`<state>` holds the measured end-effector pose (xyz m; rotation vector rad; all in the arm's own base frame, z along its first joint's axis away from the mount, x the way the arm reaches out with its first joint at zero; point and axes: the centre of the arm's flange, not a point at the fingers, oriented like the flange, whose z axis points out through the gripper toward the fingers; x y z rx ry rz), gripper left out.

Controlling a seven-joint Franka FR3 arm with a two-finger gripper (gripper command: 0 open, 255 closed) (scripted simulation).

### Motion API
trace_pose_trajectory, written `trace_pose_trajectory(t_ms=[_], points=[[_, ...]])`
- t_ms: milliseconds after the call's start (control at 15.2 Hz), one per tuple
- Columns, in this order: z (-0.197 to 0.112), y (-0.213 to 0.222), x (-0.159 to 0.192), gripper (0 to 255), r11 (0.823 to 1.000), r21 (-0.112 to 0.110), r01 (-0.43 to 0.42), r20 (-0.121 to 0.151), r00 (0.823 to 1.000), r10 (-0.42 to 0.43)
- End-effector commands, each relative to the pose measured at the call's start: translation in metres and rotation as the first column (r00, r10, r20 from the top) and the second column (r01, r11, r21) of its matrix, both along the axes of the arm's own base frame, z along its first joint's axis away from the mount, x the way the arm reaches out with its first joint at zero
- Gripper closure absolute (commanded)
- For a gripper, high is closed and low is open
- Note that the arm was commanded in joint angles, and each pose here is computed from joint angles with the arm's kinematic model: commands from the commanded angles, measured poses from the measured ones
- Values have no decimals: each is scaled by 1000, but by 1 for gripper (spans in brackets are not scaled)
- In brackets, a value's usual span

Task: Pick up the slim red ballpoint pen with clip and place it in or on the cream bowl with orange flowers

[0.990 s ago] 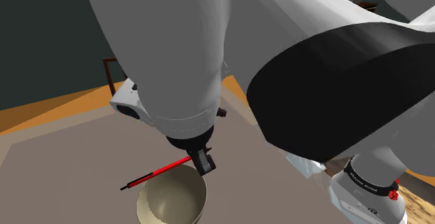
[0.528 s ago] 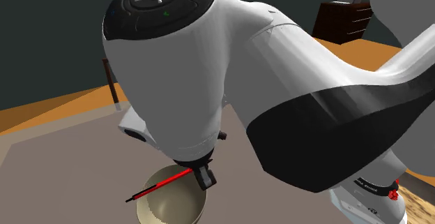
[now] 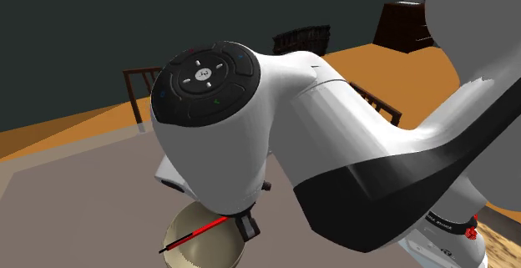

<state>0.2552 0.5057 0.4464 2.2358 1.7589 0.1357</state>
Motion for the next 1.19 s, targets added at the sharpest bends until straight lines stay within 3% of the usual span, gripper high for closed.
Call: trace_pose_trajectory(t_ms=[0,462,528,858,1122], points=[[-8,0,0,255,1000,0,0,0,1000,0],[-8,0,0,255,1000,0,0,0,1000,0],[-8,0,0,0,1000,0,0,0,1000,0],[-8,0,0,0,1000,0,0,0,1000,0],[39,9,-12,0,1000,0,0,0,1000,0]])
